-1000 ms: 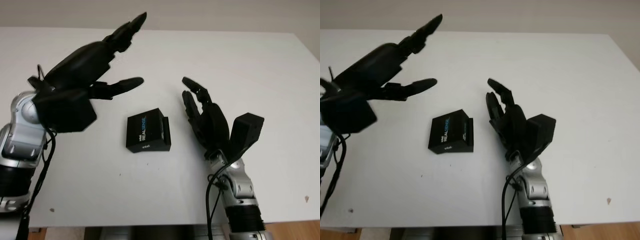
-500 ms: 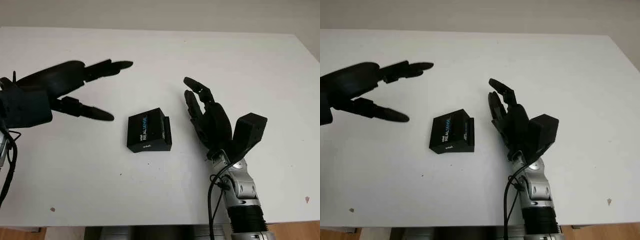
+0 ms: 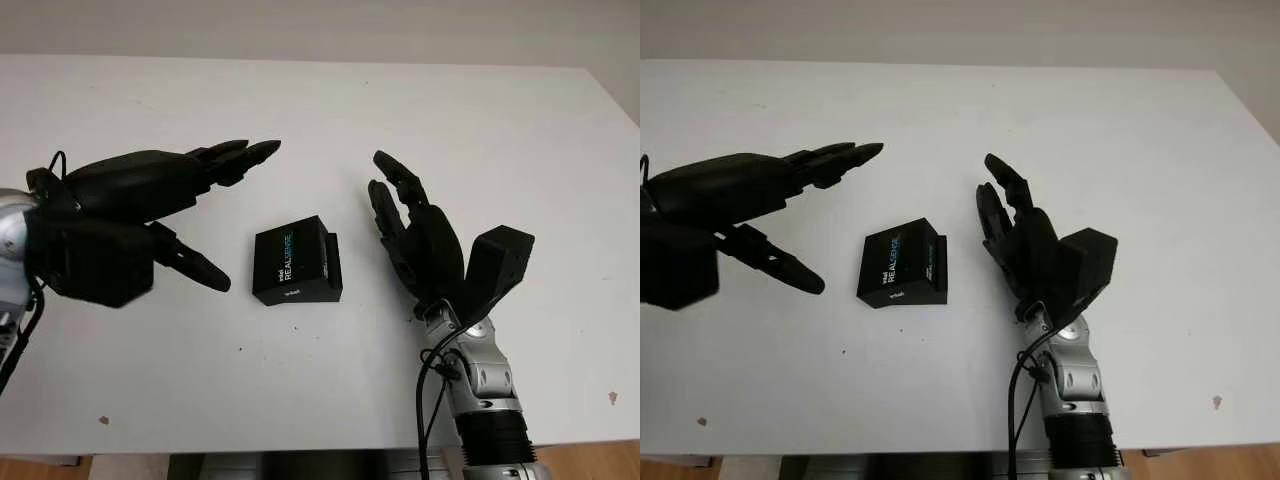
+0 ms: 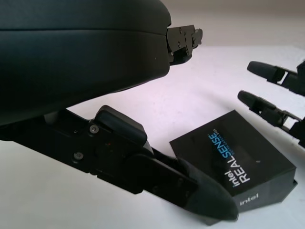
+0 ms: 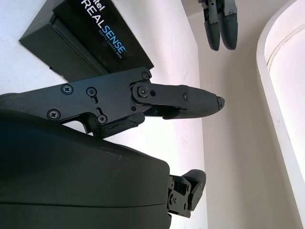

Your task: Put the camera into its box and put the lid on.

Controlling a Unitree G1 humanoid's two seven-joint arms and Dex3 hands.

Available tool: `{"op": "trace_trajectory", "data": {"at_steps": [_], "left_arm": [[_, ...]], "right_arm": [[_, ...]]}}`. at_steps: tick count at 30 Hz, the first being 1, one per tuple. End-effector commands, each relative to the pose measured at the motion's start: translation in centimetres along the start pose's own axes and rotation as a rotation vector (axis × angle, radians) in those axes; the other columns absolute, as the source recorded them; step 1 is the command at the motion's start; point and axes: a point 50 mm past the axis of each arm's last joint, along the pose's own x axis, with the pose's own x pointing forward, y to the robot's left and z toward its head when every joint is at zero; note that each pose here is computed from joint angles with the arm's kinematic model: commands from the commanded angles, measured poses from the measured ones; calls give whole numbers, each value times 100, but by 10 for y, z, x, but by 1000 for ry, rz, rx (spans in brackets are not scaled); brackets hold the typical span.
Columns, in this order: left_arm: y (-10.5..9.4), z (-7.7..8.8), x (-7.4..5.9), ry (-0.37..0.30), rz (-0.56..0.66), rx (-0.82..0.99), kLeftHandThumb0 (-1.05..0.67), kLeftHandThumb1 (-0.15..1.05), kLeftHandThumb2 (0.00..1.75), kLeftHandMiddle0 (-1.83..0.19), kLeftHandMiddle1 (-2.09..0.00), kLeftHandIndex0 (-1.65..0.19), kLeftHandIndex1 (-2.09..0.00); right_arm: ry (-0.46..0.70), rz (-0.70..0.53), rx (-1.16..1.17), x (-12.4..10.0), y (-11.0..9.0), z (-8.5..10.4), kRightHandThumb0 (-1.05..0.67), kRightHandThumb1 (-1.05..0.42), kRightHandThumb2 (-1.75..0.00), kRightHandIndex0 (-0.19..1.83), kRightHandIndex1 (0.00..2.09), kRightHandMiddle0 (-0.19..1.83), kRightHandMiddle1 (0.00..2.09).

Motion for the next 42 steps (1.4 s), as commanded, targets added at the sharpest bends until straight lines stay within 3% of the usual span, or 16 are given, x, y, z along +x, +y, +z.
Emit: {"op": "trace_trajectory", "data": {"at_steps": [1, 9, 19, 35, 42], "left_arm": [[-5, 7, 1, -15, 26, 5, -101, 98, 7, 19, 0, 19, 0], [-26, 19, 1, -13, 22, -32, -102, 103, 7, 18, -1, 19, 0], [-42, 20, 0, 17, 9, -43, -103, 105, 11, 15, -6, 19, 0], [-52, 15, 6, 123, 2, -155, -96, 103, 6, 7, -8, 15, -4], [-54, 12, 13, 135, 0, -163, -94, 102, 5, 7, -6, 15, -4]], "right_arm": [[-18, -1, -17, 0, -2, 5, -60, -105, -43, 4, 6, -16, 62], [-21, -2, -15, 0, -2, 5, -60, -105, -43, 4, 6, -13, 58], [-23, -4, -14, 0, -1, 5, -59, -105, -43, 4, 6, -15, 64], [-24, -3, -15, 0, -1, 4, -59, -105, -43, 4, 5, -17, 63], [-24, -7, -10, 0, -1, 4, -59, -105, -42, 4, 6, -15, 62]]}}
